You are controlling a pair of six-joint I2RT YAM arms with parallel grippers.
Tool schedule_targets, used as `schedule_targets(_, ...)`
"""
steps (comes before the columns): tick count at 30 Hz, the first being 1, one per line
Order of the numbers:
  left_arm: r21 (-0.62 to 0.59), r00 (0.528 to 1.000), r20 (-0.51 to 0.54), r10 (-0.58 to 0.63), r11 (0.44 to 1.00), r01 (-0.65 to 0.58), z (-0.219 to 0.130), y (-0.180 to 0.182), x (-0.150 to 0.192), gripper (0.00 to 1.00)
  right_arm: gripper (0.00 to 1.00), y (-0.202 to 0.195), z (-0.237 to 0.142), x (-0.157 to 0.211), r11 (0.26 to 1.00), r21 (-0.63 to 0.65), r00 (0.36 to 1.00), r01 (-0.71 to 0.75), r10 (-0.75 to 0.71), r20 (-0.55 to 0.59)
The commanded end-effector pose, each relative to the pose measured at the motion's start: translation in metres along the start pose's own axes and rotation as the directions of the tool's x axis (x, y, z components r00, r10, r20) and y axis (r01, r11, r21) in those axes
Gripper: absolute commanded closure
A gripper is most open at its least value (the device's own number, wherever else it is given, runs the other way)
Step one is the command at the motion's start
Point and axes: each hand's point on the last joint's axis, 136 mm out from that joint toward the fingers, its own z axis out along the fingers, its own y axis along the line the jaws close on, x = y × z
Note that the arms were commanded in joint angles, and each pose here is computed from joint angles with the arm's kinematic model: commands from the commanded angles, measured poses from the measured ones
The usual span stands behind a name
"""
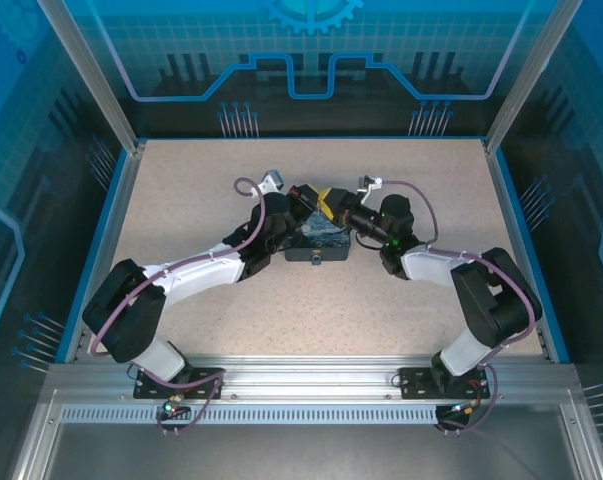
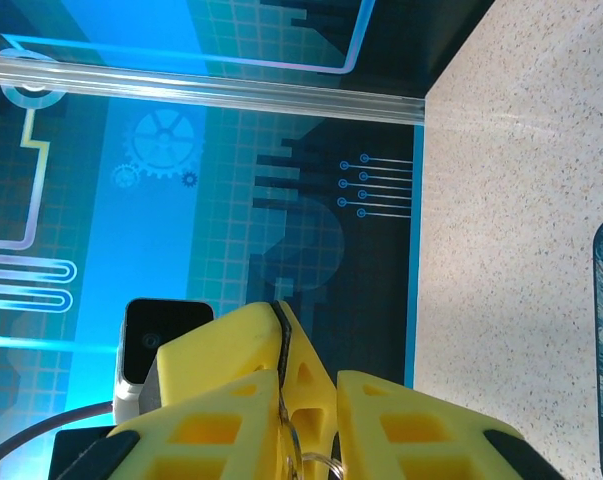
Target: Unlock the padlock with the key
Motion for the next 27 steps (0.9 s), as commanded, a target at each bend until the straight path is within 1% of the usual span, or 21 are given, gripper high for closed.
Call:
schedule_targets(1,0.044,0.999,0.034,0.008,0.999,-0.010,0.003,-0.019,-0.006,1.00,0.78,0.016,-0.006,0.011,0.999,-0.044,0.999,0.026,-0.027,-0.029)
schedule_targets(9,0.046,1.000,0.029,0.008,0.999,-0.010,0.004,-0.020,-0.005,1.00,0.83,0.016,-0.009,0.014,0.999,-0.045,0.999,0.029,-0.031,-0.033)
schedule_targets(15,0.044,1.000,0.027,0.008,0.999,-0.009,0.005,-0.019,-0.004,1.00,0.84,0.017,-0.005,0.013,0.998,-0.048,0.999,0.031,-0.032,-0.039)
schedule_targets(19,0.043,1.000,0.026,0.003,0.999,-0.004,0.005,-0.018,-0.004,1.00,0.87,0.017,-0.001,0.011,0.998,-0.050,0.999,0.030,-0.032,-0.037)
schedule_targets(22,0.042,1.000,0.023,0.002,0.999,-0.003,0.005,-0.017,-0.003,1.00,0.91,0.019,0.002,0.009,0.998,-0.054,0.999,0.033,-0.035,-0.036)
schedule_targets(24,0.042,1.000,0.020,-0.003,0.999,0.002,0.005,-0.016,-0.002,1.00,0.95,0.020,0.003,0.008,0.998,-0.057,0.999,0.033,-0.035,-0.034)
schedule_targets(25,0.041,1.000,0.020,-0.004,0.999,0.003,0.005,-0.016,-0.002,1.00,0.99,0.020,0.003,0.006,0.998,-0.058,0.999,0.033,-0.035,-0.032)
schedule_targets(27,0.039,1.000,0.018,-0.004,0.999,0.004,0.004,-0.015,-0.002,1.00,1.00,0.019,0.003,0.006,0.998,-0.054,0.999,0.032,-0.034,-0.034)
